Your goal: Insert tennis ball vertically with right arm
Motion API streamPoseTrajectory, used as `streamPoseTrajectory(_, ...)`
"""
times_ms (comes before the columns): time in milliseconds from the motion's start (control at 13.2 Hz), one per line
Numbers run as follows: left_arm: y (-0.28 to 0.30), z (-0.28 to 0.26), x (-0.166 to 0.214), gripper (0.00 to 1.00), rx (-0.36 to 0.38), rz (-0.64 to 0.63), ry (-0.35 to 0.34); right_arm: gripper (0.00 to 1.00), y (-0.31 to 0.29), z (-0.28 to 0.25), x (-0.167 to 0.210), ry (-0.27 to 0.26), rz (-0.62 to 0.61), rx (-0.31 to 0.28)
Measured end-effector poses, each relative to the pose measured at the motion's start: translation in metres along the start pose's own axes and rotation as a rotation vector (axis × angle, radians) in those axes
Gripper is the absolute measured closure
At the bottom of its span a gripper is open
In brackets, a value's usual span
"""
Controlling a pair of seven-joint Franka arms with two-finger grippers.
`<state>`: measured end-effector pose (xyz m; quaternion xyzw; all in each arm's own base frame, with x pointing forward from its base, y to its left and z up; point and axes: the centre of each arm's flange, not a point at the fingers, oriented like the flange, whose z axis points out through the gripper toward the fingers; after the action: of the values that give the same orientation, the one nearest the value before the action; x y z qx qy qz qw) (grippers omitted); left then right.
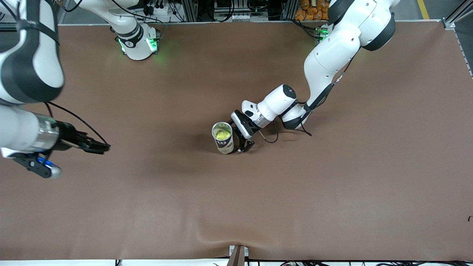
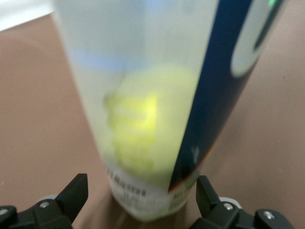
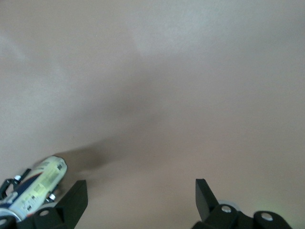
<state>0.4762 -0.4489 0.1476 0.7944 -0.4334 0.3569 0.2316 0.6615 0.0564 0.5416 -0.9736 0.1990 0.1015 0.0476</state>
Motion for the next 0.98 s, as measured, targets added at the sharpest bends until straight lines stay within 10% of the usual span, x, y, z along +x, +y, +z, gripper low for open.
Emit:
streamPoseTrajectory(455,-0.023,-0.028,-0.024,0.00,0.023,-0.029,-0.077,0.00,0.033,-0.084,-0.071,0.073,-0.136,-0.049)
streamPoseTrajectory(985,-0.097,-0.077,0.011,0.00,0.127,-0.093,-0.336,0.00,0.093,-0.077,-0.121,0.095,-0.260,-0.075)
